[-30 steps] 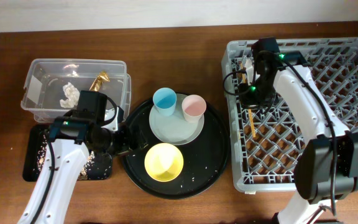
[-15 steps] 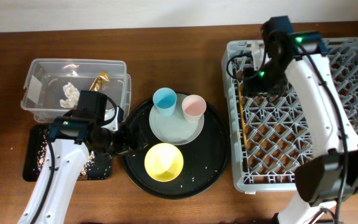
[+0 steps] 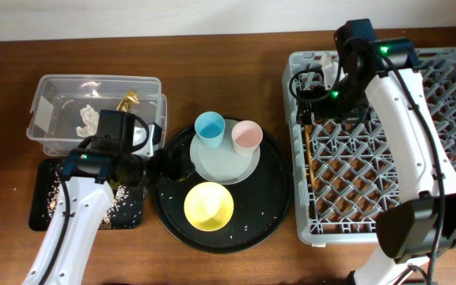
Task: Sort waste into correct bins and load items into the dishwasher rack
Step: 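Lift the second chopstick with right gripper and place it in the rack, then reach left gripper to the blue cup on the plate and grasp it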
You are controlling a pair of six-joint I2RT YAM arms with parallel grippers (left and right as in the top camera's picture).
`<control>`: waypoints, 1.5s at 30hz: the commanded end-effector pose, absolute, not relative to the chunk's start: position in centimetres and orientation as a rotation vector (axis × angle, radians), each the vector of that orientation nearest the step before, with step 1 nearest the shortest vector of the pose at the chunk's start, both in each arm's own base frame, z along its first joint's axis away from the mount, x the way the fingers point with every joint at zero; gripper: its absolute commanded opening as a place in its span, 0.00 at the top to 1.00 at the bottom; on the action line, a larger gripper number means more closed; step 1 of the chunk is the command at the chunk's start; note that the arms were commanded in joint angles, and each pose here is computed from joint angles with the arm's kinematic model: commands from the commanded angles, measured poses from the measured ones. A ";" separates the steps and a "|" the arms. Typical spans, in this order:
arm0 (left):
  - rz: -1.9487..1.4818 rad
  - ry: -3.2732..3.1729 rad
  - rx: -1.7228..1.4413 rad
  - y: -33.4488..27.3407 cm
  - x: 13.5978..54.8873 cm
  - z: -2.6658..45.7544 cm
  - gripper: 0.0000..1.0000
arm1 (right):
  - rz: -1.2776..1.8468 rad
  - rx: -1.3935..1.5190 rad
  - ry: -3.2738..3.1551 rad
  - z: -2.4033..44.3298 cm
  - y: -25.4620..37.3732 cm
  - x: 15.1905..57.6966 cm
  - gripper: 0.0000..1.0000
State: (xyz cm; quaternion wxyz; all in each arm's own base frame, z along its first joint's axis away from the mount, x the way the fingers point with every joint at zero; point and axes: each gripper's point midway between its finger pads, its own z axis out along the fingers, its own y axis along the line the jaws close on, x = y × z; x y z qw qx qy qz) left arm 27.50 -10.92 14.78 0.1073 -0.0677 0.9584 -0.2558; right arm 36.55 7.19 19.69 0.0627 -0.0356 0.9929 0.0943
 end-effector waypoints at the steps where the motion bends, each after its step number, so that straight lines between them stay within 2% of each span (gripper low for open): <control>1: -0.806 2.684 -0.255 -11.5 30.4 16.5 0.26 | 0.299 -0.099 2.985 20.3 7.3 36.7 0.02; 2: -0.815 2.641 -0.283 -11.6 31.5 17.0 0.43 | 0.299 -0.099 2.985 20.3 7.3 36.7 0.02; 3: -0.818 2.599 -0.300 -11.6 32.4 17.4 0.52 | 0.299 -0.099 2.985 20.3 7.3 36.7 0.02; 4: -0.802 2.572 -0.347 -11.5 33.3 17.5 0.54 | 0.299 -0.099 2.985 20.3 7.3 36.7 0.02; 7: -0.848 2.558 -0.404 -13.4 34.6 17.1 0.54 | 0.299 -0.099 2.985 20.3 7.3 36.7 0.02; 11: -0.684 2.584 -0.385 -14.5 37.4 16.6 0.55 | 0.299 -0.098 2.985 20.3 7.3 36.7 0.02; 13: -0.536 2.601 -0.423 -13.5 38.9 15.2 0.55 | 0.299 -0.099 2.985 20.3 7.3 36.7 0.02; 18: -0.544 2.668 -0.433 -14.6 40.8 10.2 0.59 | 0.299 -0.098 2.984 20.3 7.3 36.7 0.02; 26: -0.533 2.708 -0.382 -16.6 41.0 7.5 0.65 | 0.299 -0.099 2.985 20.3 7.3 36.7 0.02; 31: -0.407 2.700 -0.392 -15.7 41.3 6.7 0.78 | 0.299 -0.098 2.985 20.3 7.3 36.7 0.02; 34: -0.399 2.705 -0.395 -15.5 41.2 6.6 0.99 | 0.299 -0.099 2.985 20.3 7.3 36.7 0.01; 37: -0.394 2.716 -0.397 -15.5 40.9 6.5 0.99 | 0.299 -0.099 2.985 20.3 7.3 36.7 0.02; 40: -0.411 2.683 -0.385 -15.6 41.2 8.2 0.99 | 0.299 -0.099 2.985 20.3 7.3 36.7 0.02; 43: -0.512 2.615 -0.206 -16.4 41.1 14.5 0.99 | 0.299 -0.099 2.985 20.3 7.3 36.7 0.02; 45: -0.752 2.602 -0.022 -17.7 38.8 19.2 1.00 | 0.299 -0.099 2.985 20.3 7.3 36.7 0.02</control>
